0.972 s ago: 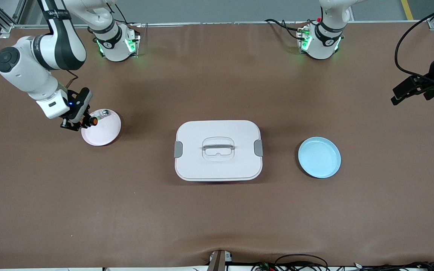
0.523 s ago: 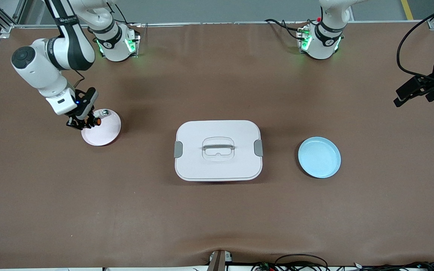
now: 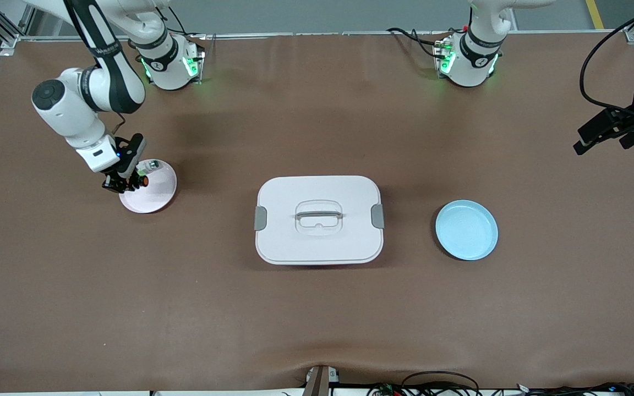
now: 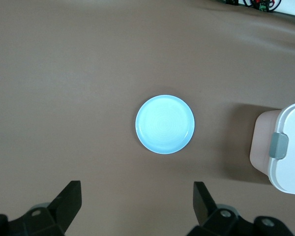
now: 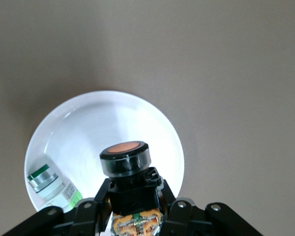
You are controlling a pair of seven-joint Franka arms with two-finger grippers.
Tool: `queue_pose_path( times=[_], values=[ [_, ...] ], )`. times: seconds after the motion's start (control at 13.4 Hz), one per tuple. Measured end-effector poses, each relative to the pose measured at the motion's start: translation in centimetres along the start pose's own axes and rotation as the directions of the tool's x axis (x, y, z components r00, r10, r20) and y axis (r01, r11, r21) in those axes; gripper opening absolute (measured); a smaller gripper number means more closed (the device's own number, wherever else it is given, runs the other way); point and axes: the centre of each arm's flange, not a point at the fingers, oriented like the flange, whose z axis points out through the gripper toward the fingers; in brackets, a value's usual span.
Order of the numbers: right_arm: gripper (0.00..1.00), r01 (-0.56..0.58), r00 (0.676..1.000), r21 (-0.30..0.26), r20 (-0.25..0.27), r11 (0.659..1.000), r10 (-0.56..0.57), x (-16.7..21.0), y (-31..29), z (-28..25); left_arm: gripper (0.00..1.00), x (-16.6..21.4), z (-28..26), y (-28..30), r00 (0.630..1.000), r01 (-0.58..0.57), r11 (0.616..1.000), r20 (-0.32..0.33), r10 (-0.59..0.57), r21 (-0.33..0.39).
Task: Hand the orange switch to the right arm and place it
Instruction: 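Lower the switch with the right gripper onto the white plate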
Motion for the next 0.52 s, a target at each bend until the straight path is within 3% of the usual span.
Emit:
queue_pose_path(
  times=[0.52],
  values=[
    [0.42, 0.020, 1.000, 0.021, 0.020, 1.000, -0.021, -0.2, -1.0, 4.0, 1.00, -0.5, 0.1, -0.2, 0.999, -0.004, 1.000, 0.047, 0.003, 0.026]
  ],
)
